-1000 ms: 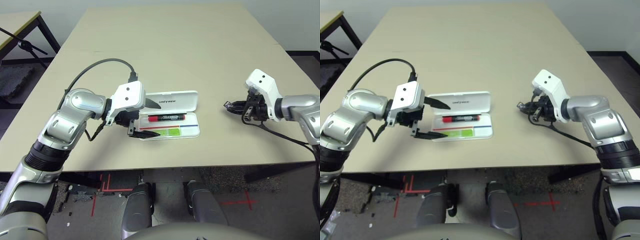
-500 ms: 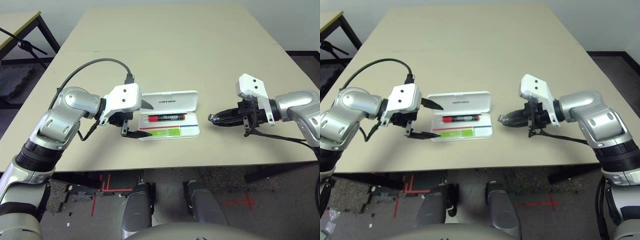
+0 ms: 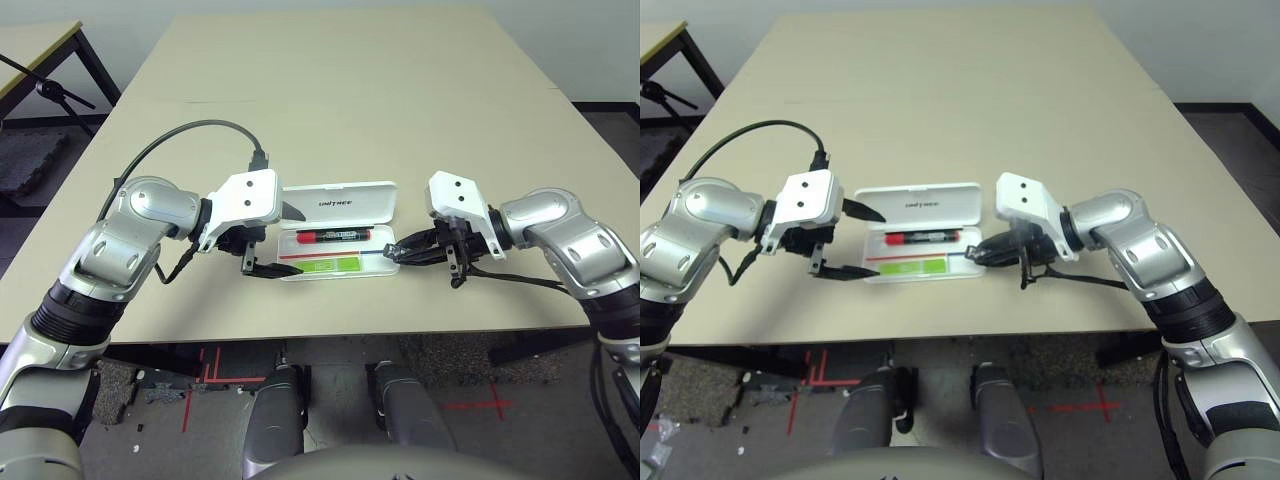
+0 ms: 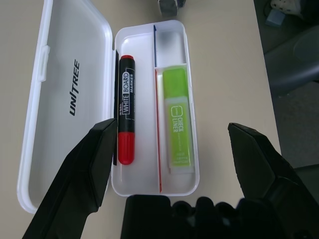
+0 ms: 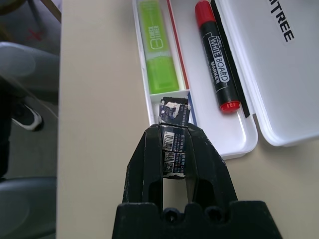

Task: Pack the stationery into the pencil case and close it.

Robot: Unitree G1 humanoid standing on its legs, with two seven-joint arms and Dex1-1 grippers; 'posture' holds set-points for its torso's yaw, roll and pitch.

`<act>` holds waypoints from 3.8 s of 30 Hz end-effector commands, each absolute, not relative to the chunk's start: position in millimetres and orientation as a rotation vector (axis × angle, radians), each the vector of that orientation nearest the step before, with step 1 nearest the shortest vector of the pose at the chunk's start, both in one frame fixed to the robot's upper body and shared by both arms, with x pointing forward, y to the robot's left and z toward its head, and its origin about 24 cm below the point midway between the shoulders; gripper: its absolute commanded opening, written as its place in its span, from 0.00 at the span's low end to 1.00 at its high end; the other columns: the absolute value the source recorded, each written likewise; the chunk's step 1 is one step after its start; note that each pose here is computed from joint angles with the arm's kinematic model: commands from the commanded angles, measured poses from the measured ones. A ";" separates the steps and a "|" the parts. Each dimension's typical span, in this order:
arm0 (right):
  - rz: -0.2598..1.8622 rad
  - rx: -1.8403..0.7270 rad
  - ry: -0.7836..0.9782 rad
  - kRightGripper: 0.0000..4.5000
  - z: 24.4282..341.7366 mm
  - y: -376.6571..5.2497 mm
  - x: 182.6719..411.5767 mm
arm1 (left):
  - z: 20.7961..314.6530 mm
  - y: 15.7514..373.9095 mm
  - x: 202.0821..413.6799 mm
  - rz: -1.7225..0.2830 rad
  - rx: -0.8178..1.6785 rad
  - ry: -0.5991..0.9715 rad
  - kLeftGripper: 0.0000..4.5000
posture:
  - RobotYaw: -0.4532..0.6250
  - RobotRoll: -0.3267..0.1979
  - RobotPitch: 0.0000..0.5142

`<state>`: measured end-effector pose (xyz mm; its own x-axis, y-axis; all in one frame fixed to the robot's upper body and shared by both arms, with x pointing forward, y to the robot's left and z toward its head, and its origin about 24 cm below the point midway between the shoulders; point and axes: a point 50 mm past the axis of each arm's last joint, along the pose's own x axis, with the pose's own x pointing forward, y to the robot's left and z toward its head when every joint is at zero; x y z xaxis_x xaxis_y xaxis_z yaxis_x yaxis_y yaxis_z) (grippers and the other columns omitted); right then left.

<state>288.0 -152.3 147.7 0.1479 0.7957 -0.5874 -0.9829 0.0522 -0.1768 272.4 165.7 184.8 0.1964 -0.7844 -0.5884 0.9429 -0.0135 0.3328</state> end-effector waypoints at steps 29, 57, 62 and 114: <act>1.459 -0.686 0.395 0.55 131.9 -136.4 293.6 | 191.0 158.9 266.0 -1.417 0.683 0.217 1.00 | 0.36 0.62 0.23; 1.341 -0.290 0.469 0.99 207.3 -236.8 264.3 | 185.1 183.8 266.9 -1.366 0.696 0.282 1.00 | 0.35 0.62 0.22; 1.328 -0.285 0.465 1.00 203.9 -234.7 264.1 | 179.5 188.0 266.1 -1.362 0.690 0.323 0.96 | 0.35 0.62 0.22; 1.308 -0.310 0.446 1.00 196.9 -226.2 266.5 | 159.1 187.9 320.0 -1.107 0.497 0.313 0.01 | 0.33 0.62 0.18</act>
